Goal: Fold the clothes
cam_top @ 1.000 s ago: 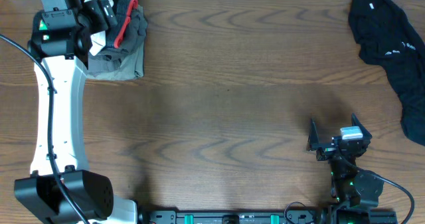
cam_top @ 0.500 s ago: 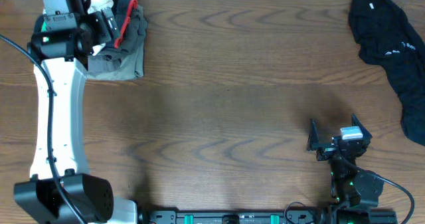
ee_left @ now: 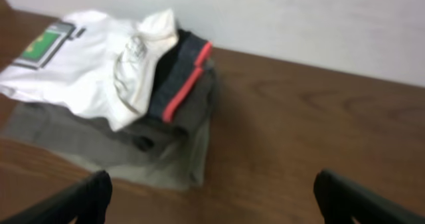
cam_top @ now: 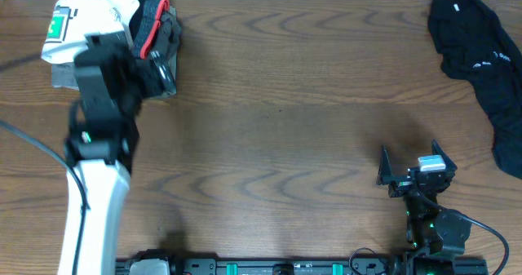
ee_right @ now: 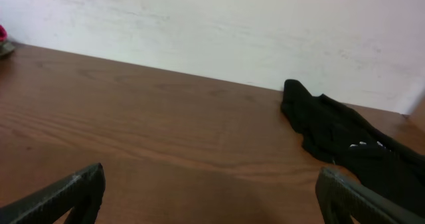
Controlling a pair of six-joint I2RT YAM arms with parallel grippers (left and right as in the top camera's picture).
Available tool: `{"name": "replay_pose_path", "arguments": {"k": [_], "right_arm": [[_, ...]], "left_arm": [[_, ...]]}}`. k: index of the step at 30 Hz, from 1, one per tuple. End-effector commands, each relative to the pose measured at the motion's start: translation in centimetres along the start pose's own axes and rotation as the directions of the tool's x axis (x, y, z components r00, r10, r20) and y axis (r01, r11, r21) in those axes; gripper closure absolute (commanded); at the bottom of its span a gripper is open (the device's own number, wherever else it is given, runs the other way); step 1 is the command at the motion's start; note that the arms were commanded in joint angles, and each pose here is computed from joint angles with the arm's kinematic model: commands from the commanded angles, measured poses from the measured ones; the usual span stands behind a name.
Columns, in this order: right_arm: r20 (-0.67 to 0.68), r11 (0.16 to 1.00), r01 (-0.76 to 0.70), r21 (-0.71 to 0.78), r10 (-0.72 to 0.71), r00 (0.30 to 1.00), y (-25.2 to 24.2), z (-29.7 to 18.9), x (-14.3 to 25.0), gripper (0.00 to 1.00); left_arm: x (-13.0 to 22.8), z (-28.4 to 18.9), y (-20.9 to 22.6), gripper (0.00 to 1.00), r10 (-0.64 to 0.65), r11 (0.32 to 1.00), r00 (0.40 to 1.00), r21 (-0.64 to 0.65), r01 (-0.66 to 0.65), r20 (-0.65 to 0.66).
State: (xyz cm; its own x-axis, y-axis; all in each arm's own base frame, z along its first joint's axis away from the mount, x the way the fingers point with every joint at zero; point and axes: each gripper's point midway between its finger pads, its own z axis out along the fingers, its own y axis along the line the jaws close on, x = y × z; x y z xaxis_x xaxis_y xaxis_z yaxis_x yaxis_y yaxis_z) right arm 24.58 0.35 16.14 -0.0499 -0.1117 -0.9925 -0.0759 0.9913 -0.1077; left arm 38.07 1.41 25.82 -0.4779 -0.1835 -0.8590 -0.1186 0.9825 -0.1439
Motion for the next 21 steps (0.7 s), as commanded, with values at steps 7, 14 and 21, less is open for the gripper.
{"name": "replay_pose_path", "arguments": {"k": [7,14,21], "right_arm": [[0.001,1.000,0.010,0.009,-0.010,1.000,-0.2,0.0,0.1,0.01],[0.001,1.000,0.010,0.010,-0.010,1.000,-0.2,0.0,0.1,0.01],[0.000,1.000,0.010,0.009,-0.010,1.000,-0.2,0.0,0.1,0.01]], "left_arm": [[8.8,-3.0,0.5,0.02,0.017,0.998,0.992,0.058,-0.024,0.126],[12.6,-4.5,1.2,0.02,0.012,0.997,0.978,0.072,-0.028,0.211],[14.5,-5.5,1.5,0.02,0.007,0.996,0.960,0.082,-0.031,0.280]]}}
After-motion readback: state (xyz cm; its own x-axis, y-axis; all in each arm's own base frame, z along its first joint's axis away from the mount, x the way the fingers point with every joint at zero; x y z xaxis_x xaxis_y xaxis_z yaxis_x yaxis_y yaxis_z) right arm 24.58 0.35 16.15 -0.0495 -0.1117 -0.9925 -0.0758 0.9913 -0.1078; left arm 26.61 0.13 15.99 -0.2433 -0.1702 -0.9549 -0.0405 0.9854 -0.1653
